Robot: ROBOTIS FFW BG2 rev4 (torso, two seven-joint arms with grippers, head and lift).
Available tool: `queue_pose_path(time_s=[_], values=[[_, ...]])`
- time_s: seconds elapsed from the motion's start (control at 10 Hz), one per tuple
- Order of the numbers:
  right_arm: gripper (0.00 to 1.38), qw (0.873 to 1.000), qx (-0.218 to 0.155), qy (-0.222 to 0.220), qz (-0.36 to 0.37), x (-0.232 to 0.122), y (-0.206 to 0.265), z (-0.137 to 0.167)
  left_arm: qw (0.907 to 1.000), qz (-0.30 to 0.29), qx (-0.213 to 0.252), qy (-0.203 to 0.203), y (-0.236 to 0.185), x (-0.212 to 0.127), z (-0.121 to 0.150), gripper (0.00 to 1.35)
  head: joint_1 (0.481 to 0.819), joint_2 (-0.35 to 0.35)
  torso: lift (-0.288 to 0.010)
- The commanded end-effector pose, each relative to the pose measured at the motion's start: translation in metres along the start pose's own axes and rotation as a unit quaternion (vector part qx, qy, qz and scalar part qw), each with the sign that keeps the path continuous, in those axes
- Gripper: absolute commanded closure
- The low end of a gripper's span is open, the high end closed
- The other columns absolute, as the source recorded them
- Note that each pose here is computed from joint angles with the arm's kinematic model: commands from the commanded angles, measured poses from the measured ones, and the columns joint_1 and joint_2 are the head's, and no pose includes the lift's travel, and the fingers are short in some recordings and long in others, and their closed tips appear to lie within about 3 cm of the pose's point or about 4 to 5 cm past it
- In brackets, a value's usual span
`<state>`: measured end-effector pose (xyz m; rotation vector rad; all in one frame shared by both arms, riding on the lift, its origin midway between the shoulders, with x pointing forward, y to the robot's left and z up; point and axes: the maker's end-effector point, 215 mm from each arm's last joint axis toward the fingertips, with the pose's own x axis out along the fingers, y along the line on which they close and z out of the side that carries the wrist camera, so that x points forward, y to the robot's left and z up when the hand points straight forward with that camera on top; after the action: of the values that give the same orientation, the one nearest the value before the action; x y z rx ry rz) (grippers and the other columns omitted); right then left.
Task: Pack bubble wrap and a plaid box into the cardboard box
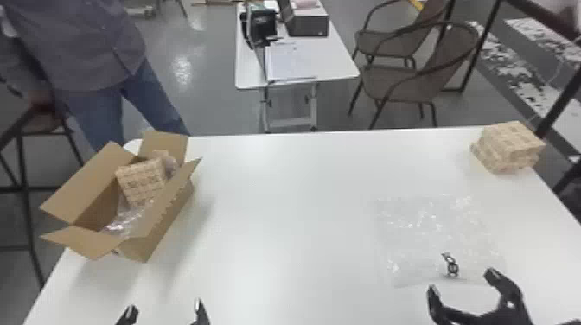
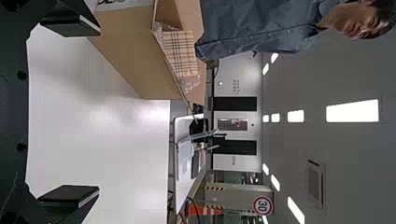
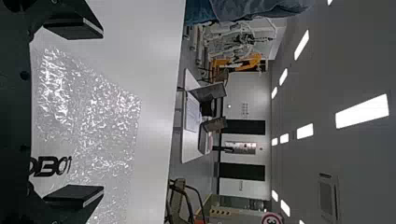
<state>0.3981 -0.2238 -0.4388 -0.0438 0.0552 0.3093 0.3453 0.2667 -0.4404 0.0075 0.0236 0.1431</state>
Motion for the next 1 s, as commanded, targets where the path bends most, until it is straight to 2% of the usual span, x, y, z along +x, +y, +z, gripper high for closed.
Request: queue_pose_path(time_s=[0.0, 0.9], values=[[0.12, 1.000, 0.000, -0.001, 0.002, 0.0007, 0.0026, 0.0011, 1.0000, 0.002, -0.001, 0.001, 0.0005, -0.0004, -0.0009, 0.11, 0.695, 0.064, -0.073], [0.12, 1.000, 0.000, -0.003, 0.002, 0.0019, 0.0022, 0.0024, 0.9999, 0.006, -0.008, 0.005, 0.0015, 0.0010, -0.0032, 0.11, 0.695, 0.073, -0.073]])
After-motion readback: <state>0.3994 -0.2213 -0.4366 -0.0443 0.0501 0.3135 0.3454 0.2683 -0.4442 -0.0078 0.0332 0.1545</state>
